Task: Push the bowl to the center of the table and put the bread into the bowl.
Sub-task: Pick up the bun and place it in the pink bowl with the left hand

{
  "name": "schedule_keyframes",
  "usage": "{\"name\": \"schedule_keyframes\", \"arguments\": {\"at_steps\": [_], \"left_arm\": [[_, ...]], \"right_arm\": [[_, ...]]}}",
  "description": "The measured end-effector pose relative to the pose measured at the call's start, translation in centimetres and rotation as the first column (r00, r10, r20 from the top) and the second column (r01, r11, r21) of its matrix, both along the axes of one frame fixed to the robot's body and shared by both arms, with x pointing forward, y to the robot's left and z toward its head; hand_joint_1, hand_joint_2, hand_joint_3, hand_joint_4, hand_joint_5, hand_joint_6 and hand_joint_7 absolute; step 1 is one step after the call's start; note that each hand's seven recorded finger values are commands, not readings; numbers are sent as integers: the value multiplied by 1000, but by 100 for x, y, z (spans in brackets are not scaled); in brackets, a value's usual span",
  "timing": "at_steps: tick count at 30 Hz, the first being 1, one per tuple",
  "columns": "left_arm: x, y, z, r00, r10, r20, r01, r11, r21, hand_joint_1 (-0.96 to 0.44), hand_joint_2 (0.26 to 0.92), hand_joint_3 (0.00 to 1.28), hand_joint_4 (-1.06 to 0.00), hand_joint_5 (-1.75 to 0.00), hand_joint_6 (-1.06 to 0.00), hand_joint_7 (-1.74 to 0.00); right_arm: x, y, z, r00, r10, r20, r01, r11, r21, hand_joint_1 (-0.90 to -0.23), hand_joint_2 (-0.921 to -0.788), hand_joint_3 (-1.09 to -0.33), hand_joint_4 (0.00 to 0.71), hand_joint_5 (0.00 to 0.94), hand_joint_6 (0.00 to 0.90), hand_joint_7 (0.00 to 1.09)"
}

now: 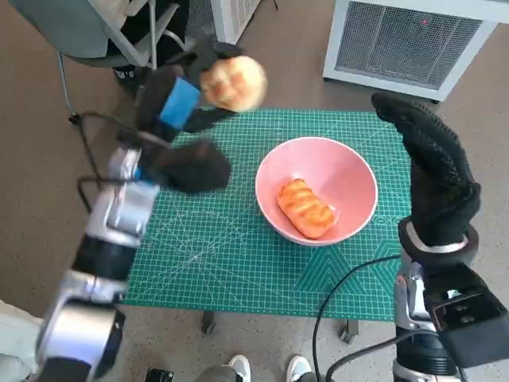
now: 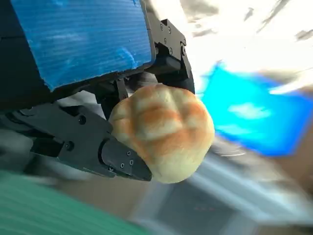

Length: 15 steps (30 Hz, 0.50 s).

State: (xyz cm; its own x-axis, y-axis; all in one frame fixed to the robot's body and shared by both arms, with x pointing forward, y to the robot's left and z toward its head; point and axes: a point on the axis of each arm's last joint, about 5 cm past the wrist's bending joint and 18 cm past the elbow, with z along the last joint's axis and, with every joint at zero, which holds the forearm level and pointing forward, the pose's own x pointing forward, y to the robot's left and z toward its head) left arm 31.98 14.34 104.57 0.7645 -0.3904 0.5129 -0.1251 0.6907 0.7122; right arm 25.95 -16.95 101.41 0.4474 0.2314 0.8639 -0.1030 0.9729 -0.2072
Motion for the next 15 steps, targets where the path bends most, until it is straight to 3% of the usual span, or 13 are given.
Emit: {"name": "schedule_keyframes", "arguments": {"at_steps": [6,15], "left_arm": [[-122,-111,-122,989,-149,10,148,987,55,0,920,23,-718,-1129,-696,-1096],[-196,-302,-307,967,-247,-58,253,954,162,0,920,52,-685,-1231,-673,-1053]], "right_arm": [[8,6,-14,1000,1,-4,-1,1000,3,-534,-921,-742,296,0,10,683],[7,-10,-11,1000,-2,0,2,1000,-1,-533,-921,-740,296,0,7,689]]}}
